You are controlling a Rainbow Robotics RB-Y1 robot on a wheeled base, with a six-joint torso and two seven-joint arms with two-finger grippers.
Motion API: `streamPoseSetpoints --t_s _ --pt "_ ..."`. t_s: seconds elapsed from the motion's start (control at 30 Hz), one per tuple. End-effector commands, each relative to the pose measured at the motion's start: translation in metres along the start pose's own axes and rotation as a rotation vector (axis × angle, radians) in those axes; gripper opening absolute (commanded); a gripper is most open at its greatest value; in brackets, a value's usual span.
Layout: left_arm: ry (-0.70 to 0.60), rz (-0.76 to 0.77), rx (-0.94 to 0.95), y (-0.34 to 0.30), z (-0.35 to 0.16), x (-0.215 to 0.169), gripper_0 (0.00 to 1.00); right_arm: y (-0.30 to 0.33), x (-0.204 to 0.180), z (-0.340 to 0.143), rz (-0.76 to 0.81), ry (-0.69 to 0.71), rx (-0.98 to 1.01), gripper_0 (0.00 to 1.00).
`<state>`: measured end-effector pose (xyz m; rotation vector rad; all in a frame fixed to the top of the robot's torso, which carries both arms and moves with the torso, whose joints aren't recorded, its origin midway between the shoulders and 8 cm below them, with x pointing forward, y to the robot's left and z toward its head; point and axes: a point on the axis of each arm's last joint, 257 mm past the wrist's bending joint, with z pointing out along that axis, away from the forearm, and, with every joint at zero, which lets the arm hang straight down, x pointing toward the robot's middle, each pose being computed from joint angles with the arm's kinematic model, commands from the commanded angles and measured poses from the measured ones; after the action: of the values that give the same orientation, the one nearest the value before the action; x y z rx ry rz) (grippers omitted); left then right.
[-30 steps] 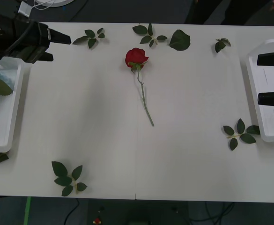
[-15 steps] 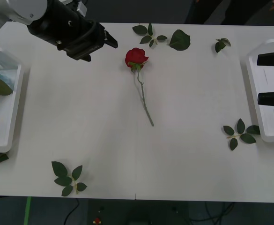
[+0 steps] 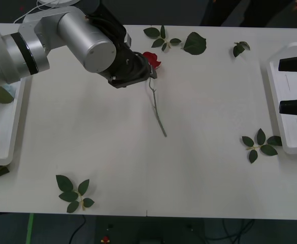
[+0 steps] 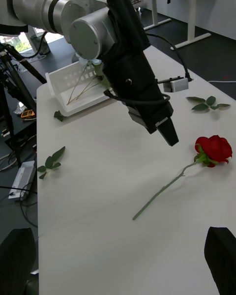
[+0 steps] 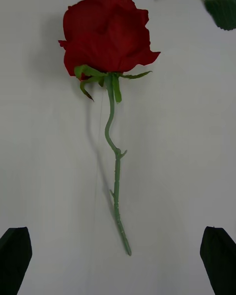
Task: Place the red flowers into the right box and the blue flowers into the left box. If a person shows an open palm, hand one flower to the person first, then continue sorting.
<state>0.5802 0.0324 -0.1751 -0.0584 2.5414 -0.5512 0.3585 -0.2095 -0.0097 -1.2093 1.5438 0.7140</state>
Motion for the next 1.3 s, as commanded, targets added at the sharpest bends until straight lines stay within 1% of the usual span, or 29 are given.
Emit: streamPoseSetpoints --t_s 0.03,0.33,0.47,0.67,0.97,1.2,1.3 --pt "-0.065 -0.036 0.06 -0.055 0.006 -0.018 1.0 -0.002 -0.004 -0.007 -0.055 0.026 0.009 1.0" --pt "-0.129 -0.025 0.093 -0.061 0.06 -0.013 1.0 -0.002 -0.004 -0.007 -0.055 0.026 0.009 1.0" --pt "-0.151 -0.006 0.039 -0.046 0.085 -0.009 1.0 -0.002 -0.004 -0.007 -0.055 0.026 0.009 1.0" --pt "-0.159 0.014 0.004 -0.043 0.098 -0.003 1.0 -0.002 -0.004 -0.007 -0.055 0.026 0.009 1.0" --pt "-0.146 0.099 -0.005 -0.048 0.104 0.013 1.0 -0.002 -0.004 -0.007 -0.055 0.026 0.009 1.0" --pt "-0.117 0.153 -0.045 -0.029 0.114 0.033 1.0 -0.002 -0.004 -0.007 -0.055 0.026 0.009 1.0" --pt "-0.118 0.176 -0.054 -0.023 0.116 0.035 1.0 -0.002 -0.004 -0.007 -0.055 0.026 0.009 1.0"
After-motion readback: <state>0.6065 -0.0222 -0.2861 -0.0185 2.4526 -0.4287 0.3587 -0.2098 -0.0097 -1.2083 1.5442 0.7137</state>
